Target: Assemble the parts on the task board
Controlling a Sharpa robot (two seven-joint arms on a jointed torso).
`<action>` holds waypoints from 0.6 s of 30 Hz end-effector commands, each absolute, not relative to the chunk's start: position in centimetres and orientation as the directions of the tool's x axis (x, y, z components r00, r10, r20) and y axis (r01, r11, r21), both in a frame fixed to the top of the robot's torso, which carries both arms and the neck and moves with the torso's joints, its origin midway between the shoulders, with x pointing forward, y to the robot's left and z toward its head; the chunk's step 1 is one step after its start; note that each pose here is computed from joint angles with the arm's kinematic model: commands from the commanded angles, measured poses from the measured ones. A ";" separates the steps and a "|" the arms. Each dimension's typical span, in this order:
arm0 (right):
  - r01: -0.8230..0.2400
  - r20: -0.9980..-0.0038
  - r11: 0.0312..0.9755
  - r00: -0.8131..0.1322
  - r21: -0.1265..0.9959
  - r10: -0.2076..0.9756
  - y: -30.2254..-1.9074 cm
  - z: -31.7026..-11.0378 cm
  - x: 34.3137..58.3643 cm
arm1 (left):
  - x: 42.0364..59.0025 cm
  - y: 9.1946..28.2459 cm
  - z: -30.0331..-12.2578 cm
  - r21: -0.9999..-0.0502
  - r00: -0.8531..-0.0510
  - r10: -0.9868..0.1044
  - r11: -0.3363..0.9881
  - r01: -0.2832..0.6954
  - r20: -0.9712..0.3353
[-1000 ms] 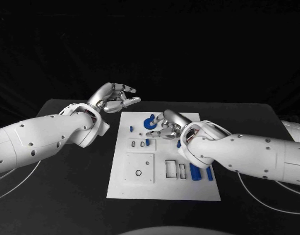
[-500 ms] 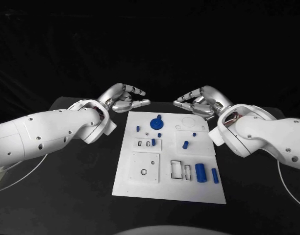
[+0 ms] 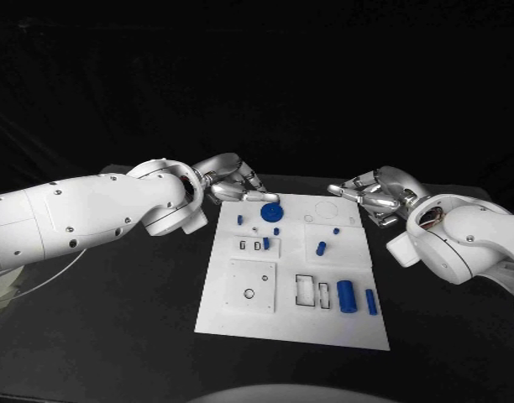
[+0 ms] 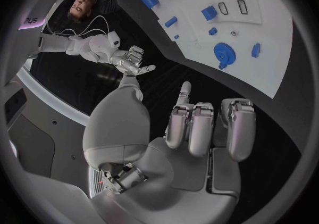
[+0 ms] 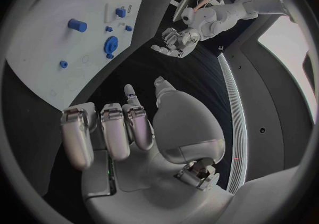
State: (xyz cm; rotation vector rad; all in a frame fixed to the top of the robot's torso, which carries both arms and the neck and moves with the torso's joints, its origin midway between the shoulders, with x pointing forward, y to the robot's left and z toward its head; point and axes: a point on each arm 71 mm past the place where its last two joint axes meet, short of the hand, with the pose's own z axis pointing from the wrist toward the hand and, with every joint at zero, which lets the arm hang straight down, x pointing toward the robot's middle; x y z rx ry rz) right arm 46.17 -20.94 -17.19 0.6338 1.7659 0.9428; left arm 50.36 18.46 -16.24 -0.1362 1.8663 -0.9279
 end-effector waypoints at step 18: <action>0.072 -0.509 0.598 -0.449 0.798 0.734 -21.1 -19.5 45.8 | 50.1 15.1 -19.2 -0.337 -0.719 -0.159 0.935 0.111 -0.677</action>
